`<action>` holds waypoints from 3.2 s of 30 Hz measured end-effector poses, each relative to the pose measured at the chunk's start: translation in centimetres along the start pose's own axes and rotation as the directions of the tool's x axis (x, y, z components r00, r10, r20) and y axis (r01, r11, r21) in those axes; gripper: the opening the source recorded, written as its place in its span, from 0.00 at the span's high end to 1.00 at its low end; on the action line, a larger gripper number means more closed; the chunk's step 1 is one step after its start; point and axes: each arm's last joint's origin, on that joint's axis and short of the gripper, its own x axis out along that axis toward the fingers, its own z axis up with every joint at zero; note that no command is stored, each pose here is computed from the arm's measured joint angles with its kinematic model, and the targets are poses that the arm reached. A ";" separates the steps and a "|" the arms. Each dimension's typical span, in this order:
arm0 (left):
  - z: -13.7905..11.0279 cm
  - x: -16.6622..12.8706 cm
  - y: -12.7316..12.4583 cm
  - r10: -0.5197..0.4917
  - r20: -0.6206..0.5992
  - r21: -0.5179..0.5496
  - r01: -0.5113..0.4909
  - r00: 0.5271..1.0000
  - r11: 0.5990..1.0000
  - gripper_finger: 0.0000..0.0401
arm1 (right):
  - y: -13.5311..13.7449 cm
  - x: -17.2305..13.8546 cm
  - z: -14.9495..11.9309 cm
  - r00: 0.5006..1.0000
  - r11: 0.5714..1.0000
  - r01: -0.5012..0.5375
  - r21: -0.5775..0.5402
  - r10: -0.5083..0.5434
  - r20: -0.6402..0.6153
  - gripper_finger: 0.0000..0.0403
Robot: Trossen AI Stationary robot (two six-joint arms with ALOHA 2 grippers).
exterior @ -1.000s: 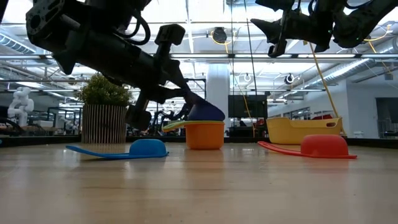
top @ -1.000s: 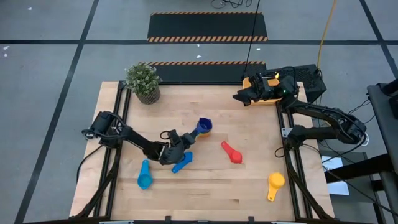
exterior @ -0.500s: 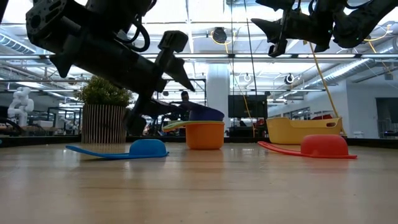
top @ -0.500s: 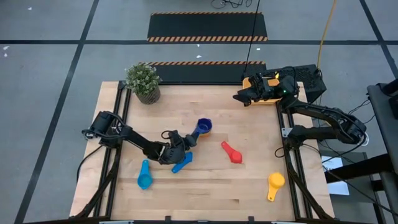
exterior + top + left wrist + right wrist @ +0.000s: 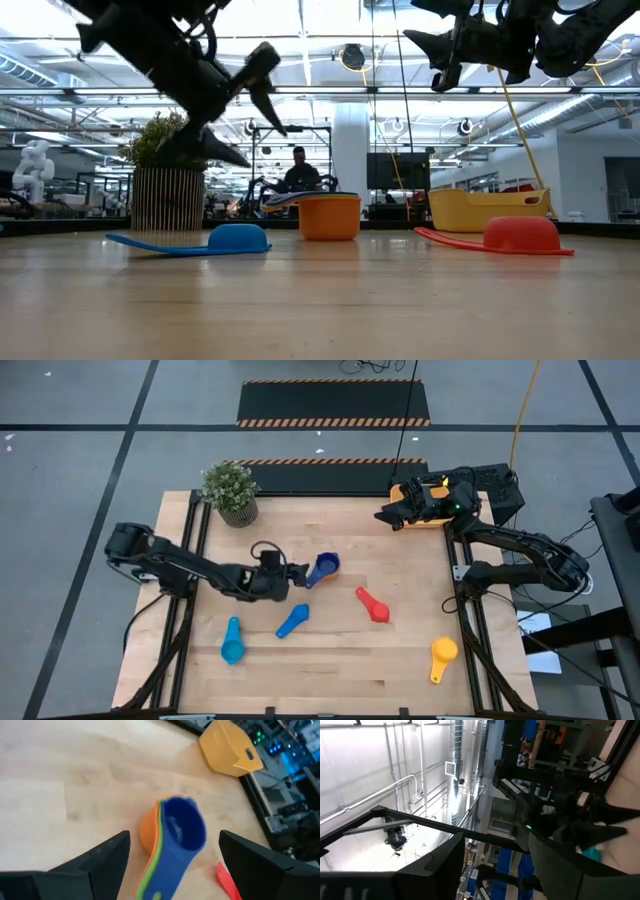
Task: Nest measuring cups in basket
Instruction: Stack the dark blue measuring cup on top of the green measuring cup, then stack the yellow measuring cup on top of the dark blue measuring cup
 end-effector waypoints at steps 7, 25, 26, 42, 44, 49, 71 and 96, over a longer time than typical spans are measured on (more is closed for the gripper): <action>2.4 0.1 -0.8 -0.082 -0.044 0.202 0.089 0.996 0.975 0.18 | -0.3 0.0 0.2 0.998 1.000 0.018 -0.013 -0.017 0.063 0.47; -1.2 2.1 1.4 0.056 -0.277 0.537 0.107 0.959 0.837 0.01 | -0.4 -0.1 0.6 0.981 1.000 0.015 -0.005 -0.014 0.193 0.47; -1.3 2.2 1.4 0.060 -0.277 0.538 0.103 0.959 0.836 0.01 | -0.4 -0.1 0.6 0.980 1.000 0.015 -0.005 -0.013 0.201 0.47; -3.4 4.4 1.9 0.028 -0.339 0.559 0.177 0.940 0.810 0.01 | -0.7 -0.1 0.7 0.975 0.998 0.051 -0.037 -0.042 0.217 0.47; -3.7 4.7 1.7 0.005 -0.333 0.542 0.187 0.943 0.819 0.01 | -0.8 -0.1 0.7 0.975 0.998 0.054 -0.037 -0.045 0.218 0.47; -3.6 4.9 2.0 0.052 -0.293 0.549 0.123 0.955 0.827 0.01 | -0.9 -0.1 0.7 0.975 0.998 0.059 -0.031 -0.051 0.215 0.47; -3.6 4.8 2.0 0.049 -0.308 0.504 0.119 0.950 0.855 0.52 | -0.9 -0.1 0.7 0.976 0.998 0.058 -0.025 -0.051 0.211 0.47; -3.6 0.7 2.3 0.143 -0.618 0.411 0.162 0.773 0.897 0.14 | -0.9 -0.2 1.0 0.940 0.996 0.072 -0.048 -0.051 0.338 0.47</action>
